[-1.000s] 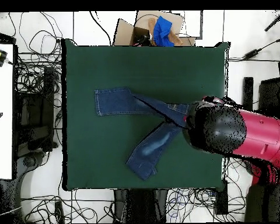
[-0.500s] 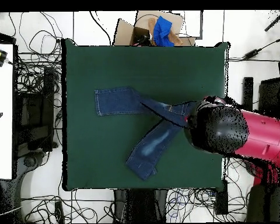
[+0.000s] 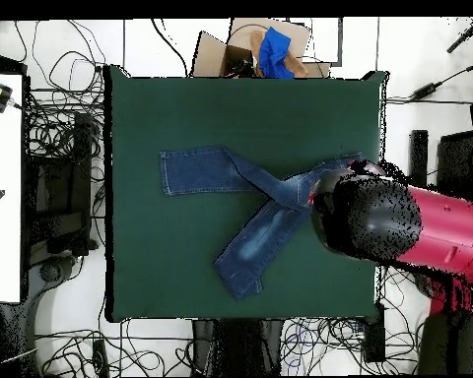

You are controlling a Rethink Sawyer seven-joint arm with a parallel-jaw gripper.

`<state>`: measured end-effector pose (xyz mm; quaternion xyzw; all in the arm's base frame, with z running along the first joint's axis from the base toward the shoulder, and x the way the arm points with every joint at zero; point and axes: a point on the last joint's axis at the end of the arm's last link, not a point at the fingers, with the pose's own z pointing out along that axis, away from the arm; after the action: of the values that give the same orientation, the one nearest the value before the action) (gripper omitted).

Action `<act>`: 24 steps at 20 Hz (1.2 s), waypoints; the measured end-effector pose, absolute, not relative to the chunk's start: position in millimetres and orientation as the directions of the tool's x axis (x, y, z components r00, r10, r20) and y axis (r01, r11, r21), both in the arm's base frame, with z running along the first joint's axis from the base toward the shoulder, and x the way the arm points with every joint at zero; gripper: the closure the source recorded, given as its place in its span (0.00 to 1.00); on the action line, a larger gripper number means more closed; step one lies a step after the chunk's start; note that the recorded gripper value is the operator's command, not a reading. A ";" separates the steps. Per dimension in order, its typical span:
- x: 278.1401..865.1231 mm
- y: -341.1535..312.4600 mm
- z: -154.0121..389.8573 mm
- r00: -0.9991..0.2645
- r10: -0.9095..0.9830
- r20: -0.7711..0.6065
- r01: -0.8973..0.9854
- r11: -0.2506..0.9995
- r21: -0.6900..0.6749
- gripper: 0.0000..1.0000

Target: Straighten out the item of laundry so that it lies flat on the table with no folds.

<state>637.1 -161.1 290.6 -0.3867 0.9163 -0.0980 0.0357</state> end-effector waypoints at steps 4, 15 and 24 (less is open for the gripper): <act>637.7 -161.4 295.9 -0.698 -0.716 0.008 -0.700 0.680 -0.220 0.00; 637.6 -160.6 299.4 -0.700 -0.715 0.003 -0.697 0.681 -0.224 0.00; 630.7 -140.9 272.4 -0.693 -0.715 -0.089 -0.678 0.689 -0.256 0.00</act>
<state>630.7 -140.9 272.4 -0.3811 0.9144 -0.1021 0.0910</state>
